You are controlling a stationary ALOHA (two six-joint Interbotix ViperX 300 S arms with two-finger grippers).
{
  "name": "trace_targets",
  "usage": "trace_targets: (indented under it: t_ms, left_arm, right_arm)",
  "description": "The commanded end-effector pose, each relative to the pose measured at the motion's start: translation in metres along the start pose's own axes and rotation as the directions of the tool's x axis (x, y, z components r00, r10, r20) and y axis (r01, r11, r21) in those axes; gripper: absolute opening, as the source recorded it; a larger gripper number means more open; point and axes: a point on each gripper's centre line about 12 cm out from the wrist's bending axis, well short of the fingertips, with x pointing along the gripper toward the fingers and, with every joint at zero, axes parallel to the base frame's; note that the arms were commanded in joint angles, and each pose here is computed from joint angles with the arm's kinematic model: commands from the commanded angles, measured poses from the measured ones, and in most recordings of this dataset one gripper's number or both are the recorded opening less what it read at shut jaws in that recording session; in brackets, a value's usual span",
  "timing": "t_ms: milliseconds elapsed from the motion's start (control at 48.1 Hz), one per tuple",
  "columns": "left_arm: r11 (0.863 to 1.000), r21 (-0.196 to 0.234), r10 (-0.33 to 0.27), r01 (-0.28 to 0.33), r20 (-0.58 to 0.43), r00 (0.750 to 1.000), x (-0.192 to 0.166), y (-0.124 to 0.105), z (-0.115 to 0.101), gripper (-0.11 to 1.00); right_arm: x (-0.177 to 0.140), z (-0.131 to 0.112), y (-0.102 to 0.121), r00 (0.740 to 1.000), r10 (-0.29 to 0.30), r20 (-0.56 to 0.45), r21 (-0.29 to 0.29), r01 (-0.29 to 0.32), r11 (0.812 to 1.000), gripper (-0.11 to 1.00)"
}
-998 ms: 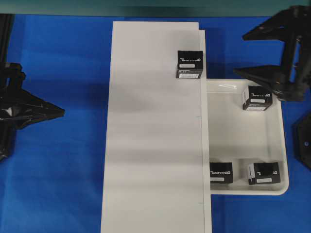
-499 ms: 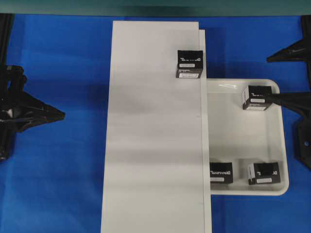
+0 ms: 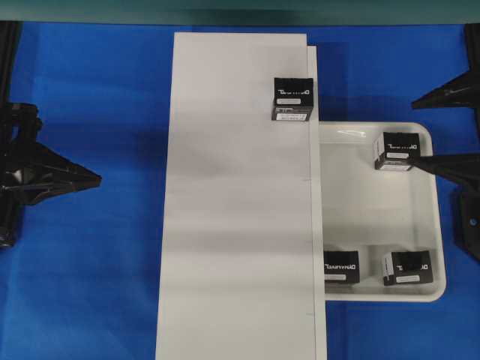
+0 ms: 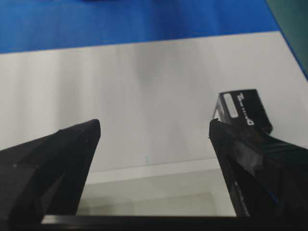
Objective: Place the box from the white plastic tray onto the white base.
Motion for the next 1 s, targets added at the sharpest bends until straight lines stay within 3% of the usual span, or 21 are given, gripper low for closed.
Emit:
trace_targets:
  t_ms: [0, 977]
  left_arm:
    - [1.0, 0.0, -0.001, 0.001, 0.032, 0.999, 0.0, -0.001, 0.012, -0.07]
    - [1.0, -0.001, 0.009, -0.009, 0.05, 0.999, -0.004, 0.002, 0.015, -0.07]
  right_arm:
    - [-0.002, 0.003, 0.001, 1.0, 0.007, 0.02, -0.001, -0.007, 1.0, 0.99]
    - [-0.009, -0.008, 0.004, 0.999, 0.02, 0.029, 0.001, -0.02, 1.0, 0.99]
